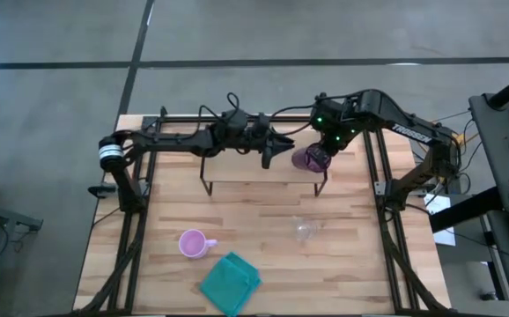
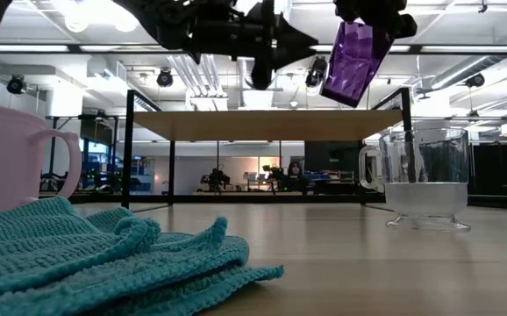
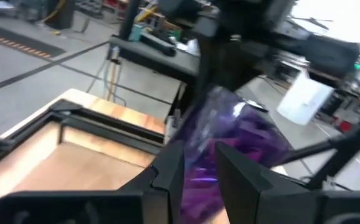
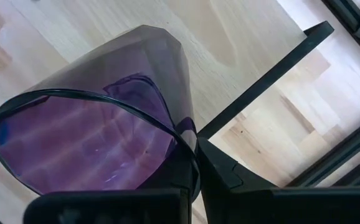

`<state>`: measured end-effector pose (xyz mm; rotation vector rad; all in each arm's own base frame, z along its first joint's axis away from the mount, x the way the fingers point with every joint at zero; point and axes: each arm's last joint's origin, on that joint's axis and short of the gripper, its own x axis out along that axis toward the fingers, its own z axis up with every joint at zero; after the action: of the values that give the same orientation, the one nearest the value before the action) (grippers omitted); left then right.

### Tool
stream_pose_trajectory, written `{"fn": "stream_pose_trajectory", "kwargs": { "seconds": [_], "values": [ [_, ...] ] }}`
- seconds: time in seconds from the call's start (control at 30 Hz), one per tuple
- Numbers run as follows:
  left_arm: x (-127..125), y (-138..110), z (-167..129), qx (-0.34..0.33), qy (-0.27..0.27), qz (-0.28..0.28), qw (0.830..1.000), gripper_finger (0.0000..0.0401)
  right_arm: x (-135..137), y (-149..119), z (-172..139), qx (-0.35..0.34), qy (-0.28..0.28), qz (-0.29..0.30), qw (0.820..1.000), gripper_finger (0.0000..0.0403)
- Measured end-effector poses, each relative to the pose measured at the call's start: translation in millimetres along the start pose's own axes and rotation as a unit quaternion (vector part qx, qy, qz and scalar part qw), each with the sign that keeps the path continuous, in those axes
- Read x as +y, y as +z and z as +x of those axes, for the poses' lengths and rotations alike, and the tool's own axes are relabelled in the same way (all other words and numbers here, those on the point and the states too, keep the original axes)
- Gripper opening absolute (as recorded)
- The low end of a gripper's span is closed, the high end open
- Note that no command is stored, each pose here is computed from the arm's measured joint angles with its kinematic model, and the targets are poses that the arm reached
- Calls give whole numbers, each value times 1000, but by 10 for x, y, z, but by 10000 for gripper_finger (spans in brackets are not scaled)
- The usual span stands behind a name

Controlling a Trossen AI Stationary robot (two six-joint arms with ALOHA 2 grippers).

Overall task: Stack small to large cups/mugs on shelf
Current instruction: Put the purple cup on the shelf

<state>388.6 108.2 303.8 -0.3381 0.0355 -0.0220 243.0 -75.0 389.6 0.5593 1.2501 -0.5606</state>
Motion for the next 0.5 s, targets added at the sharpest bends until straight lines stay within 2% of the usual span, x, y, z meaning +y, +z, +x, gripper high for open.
{"fn": "stream_pose_trajectory", "kwargs": {
  "seconds": [0.17,0.5],
  "values": [
    [-82,2,0,5,-20,36,999,75,-12,6,0,0,0,2,1000,9],
    [-53,-137,13,52,-19,81,995,75,2,-1,0,10,22,1,1000,9]
  ]
}}
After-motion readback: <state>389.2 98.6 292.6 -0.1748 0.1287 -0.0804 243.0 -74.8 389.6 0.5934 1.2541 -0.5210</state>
